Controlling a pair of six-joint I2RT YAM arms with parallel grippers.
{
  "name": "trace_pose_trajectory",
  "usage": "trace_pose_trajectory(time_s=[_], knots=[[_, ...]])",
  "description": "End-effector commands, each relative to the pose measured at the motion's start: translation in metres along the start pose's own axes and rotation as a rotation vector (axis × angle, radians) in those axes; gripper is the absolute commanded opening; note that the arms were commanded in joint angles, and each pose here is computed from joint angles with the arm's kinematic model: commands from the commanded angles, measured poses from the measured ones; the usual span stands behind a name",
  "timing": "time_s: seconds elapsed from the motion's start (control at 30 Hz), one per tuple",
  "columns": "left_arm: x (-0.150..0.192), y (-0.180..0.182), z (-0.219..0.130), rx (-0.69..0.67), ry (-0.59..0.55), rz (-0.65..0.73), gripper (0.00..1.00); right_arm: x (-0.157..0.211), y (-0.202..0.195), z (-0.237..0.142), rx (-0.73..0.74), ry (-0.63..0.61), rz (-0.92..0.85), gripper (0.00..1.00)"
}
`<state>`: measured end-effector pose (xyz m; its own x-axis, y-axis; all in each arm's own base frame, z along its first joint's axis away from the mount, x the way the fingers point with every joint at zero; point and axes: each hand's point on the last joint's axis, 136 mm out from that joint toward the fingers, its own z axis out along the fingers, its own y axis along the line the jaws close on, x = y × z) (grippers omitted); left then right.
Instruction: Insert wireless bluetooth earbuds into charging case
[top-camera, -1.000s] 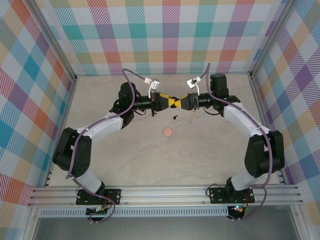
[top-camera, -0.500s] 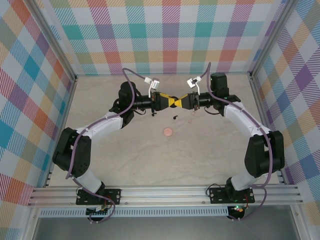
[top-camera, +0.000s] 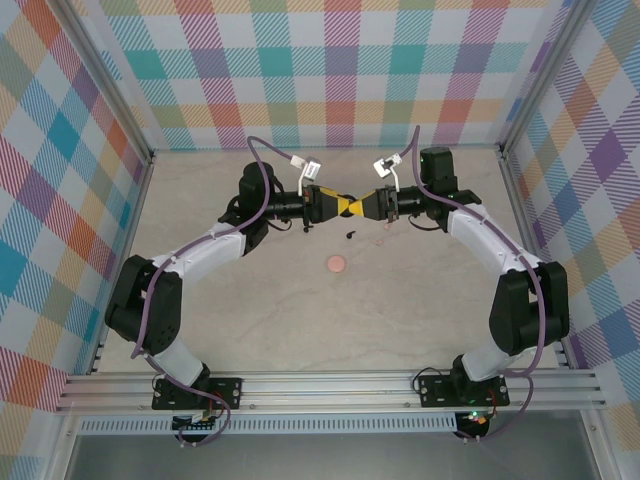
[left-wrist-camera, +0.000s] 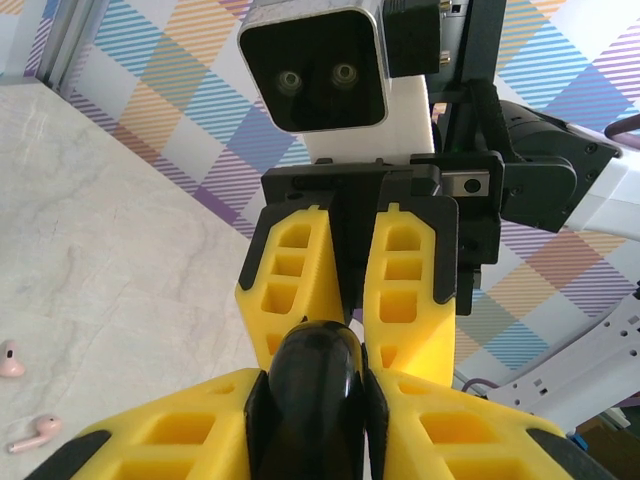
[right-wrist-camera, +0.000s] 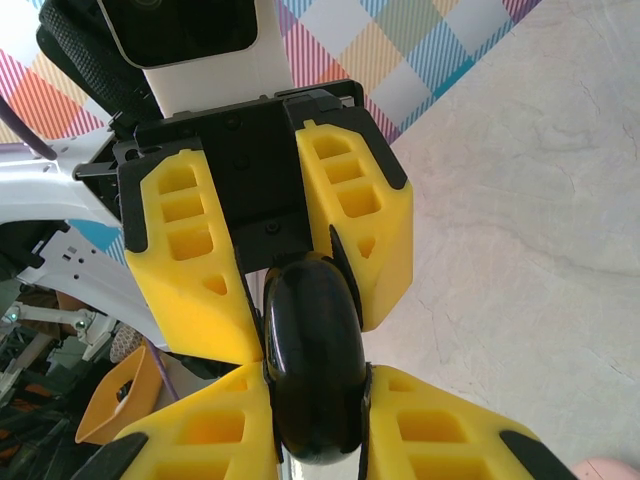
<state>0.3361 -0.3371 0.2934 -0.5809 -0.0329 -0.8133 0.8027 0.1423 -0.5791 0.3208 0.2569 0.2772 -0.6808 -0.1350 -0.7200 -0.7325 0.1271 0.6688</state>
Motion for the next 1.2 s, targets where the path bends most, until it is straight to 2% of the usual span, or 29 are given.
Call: trace_pose_trajectory(time_s=[0.0, 0.3, 0.6, 1.17], knots=[[-0.004, -0.021, 0.002, 0.055, 0.022, 0.04, 0.33, -0.016, 0.019, -0.005, -0.012, -0.021, -0.094, 0.17], [-0.003, -0.019, 0.002, 0.048, 0.032, 0.026, 0.41, -0.015, 0.018, -0.005, -0.011, -0.016, -0.09, 0.17], [-0.001, -0.018, 0.004, 0.058, 0.052, 0.016, 0.41, -0.013, 0.024, -0.005, -0.051, 0.001, -0.085, 0.18], [0.001, -0.01, 0.009, 0.054, 0.067, -0.022, 0.27, -0.005, 0.029, -0.005, -0.089, 0.029, -0.064, 0.21]])
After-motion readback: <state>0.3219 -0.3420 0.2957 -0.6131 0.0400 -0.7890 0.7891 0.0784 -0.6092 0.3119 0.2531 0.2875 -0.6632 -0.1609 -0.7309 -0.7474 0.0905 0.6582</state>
